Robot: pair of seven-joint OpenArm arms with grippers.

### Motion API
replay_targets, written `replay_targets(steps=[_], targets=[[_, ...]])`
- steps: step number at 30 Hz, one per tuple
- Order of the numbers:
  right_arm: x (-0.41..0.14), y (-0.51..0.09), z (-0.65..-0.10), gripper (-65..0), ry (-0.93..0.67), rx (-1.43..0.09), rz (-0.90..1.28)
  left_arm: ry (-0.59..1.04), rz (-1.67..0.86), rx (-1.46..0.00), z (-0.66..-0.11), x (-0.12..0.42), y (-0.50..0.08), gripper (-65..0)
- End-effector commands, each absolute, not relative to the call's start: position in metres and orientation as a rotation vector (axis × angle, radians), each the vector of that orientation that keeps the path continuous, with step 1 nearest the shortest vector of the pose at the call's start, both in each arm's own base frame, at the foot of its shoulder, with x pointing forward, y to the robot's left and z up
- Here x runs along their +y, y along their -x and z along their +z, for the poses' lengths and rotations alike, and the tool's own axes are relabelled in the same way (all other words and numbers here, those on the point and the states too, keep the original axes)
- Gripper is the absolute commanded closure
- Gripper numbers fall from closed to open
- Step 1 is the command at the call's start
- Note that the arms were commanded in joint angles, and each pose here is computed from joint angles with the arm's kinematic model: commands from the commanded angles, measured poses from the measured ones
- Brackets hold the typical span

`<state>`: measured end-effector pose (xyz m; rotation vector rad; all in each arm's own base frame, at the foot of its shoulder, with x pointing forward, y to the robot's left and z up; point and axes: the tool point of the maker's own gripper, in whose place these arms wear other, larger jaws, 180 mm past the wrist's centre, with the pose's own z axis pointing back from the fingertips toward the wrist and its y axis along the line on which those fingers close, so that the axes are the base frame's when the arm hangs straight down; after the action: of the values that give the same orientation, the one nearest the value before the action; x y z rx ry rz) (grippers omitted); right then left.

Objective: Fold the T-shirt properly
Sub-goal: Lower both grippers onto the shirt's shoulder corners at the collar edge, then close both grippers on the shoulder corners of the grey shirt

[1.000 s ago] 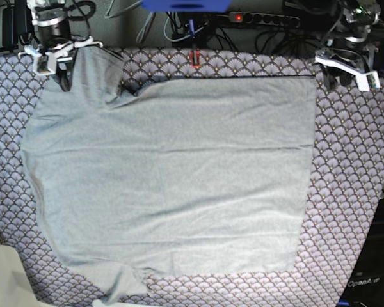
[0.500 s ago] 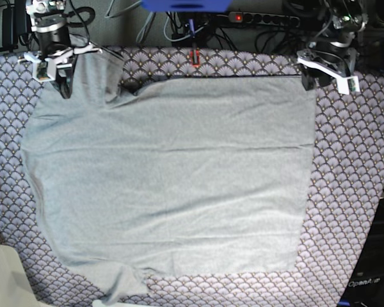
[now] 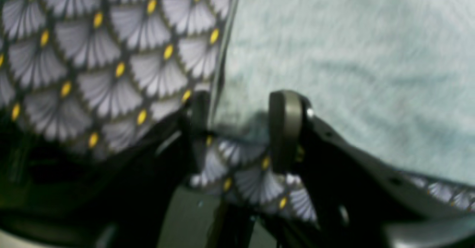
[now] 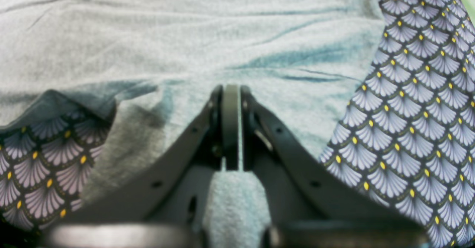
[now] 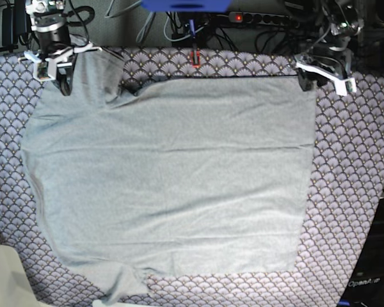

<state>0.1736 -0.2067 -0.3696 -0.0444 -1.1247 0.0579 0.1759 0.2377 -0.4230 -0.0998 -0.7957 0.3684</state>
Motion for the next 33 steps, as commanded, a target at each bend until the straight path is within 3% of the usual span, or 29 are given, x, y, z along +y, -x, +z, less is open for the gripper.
replay_targets(steps=[1,23,25,27,28,30,33], targets=[[-0.207,-0.176,-0.36,0.0,0.043,-1.163,0.066,0.086,0.385,-0.827,-0.415,0.244,-0.176,-26.3],[-0.212,-0.173,-0.361,0.0,0.056,-1.155,0.064,0.068,0.391,-0.768,-0.436,0.24,-0.173,-25.4],[-0.221,-0.174,-0.358,0.0,0.084,-1.16,0.053,0.069,0.393,-0.768,-0.436,0.239,-0.173,-19.7],[-0.23,-0.178,-0.355,0.0,0.108,-1.166,0.044,0.069,0.392,-0.766,-0.436,0.239,-0.173,-3.7],[-0.235,-0.178,-0.357,0.0,0.122,-1.151,0.039,0.067,0.391,-0.764,-0.436,0.24,-0.172,0.0],[-0.243,-0.181,-0.36,-0.2,0.142,-1.12,0.025,0.069,0.392,-0.765,-0.436,0.24,-0.173,0.0],[-0.258,-0.185,-0.371,-6.3,0.165,-1.054,0.007,0.067,0.389,-0.766,-0.436,0.24,-0.173,0.0]])
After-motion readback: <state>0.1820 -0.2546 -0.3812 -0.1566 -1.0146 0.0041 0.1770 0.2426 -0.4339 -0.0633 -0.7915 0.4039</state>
